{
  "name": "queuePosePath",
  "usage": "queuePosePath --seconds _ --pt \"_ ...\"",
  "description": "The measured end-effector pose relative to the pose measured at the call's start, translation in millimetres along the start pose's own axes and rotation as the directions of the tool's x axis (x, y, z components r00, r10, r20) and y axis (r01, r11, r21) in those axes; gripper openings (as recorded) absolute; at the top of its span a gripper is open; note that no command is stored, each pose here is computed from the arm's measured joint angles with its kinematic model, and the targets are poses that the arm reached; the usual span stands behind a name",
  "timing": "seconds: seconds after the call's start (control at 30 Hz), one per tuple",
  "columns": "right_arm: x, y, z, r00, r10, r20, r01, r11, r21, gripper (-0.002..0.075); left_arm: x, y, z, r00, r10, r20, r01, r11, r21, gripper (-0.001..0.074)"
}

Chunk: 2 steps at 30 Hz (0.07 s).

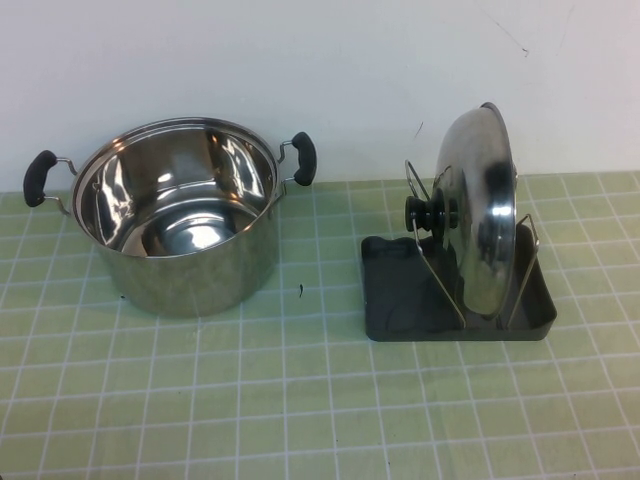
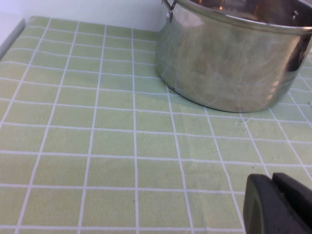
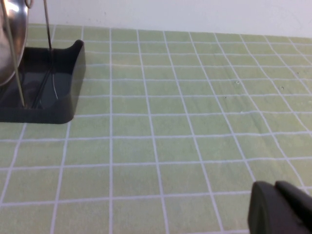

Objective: Put pot lid on rack

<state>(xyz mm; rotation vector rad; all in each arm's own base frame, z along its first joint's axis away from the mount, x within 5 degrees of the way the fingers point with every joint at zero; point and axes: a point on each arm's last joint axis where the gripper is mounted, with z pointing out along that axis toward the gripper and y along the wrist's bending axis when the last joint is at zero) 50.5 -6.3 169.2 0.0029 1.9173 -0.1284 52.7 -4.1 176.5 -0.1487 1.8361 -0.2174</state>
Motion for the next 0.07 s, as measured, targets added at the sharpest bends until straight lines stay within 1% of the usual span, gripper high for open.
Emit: queuePosePath --seconds 0.07 --pt "-0.1 0.0 0.0 1.0 0.0 0.001 0.0 1.0 0.0 0.0 0.0 0.0 0.0 1.0 0.0 0.0 0.0 1.0 0.0 -0.0001"
